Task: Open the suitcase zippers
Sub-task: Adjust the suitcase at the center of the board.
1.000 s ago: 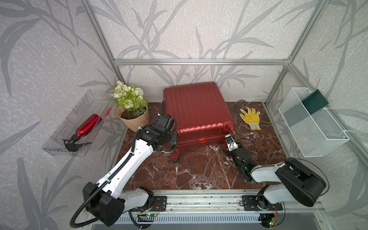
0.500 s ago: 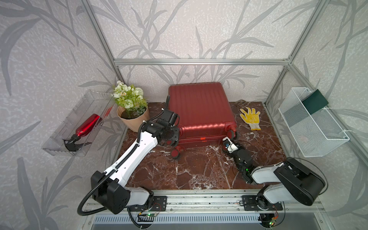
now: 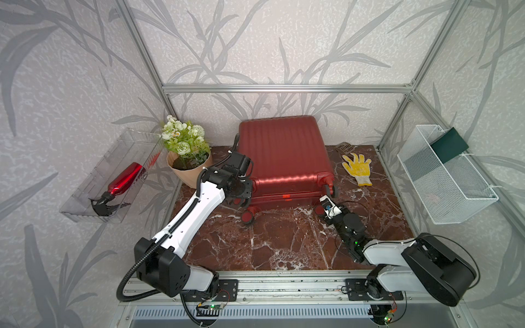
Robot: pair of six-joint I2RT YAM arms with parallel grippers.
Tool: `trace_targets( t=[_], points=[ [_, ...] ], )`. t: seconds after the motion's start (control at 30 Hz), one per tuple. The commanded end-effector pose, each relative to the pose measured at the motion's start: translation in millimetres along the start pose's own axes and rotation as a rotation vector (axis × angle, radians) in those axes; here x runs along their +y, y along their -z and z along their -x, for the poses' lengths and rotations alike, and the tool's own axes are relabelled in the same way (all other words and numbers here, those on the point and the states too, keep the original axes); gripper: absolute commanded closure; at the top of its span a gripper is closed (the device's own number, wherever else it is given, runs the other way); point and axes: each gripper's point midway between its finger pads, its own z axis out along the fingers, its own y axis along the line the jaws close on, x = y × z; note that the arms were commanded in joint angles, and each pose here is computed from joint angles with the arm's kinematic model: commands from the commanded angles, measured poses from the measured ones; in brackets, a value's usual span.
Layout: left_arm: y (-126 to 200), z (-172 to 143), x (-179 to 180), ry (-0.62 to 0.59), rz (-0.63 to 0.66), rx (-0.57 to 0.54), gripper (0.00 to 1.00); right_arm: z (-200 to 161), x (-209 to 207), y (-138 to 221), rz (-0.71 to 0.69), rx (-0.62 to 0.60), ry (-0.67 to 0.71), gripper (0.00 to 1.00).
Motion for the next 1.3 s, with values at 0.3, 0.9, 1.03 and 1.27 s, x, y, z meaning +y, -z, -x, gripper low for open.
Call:
trace_targets(
  t=[0.3,0.9,1.03,1.27],
  points=[
    [-35,39,97,0.343,0.407,-0.135,1.00,66,-85,14,-0.224,-0.298,-0.322,1.00],
    [101,74,-50,-0.029,0.020,-0.443,0.32,43,-118,-48,-0.240,0.047,-0.426,0.91],
    [106,67,-86,-0.071,-0.068,-0.428,0.32,56,-78,-64,0.011,0.033,-0.439,0.98],
    [97,53,-127,-0.082,-0.184,-0.358,0.31,77,-24,-47,0.332,-0.035,-0.509,1.00]
  ],
)
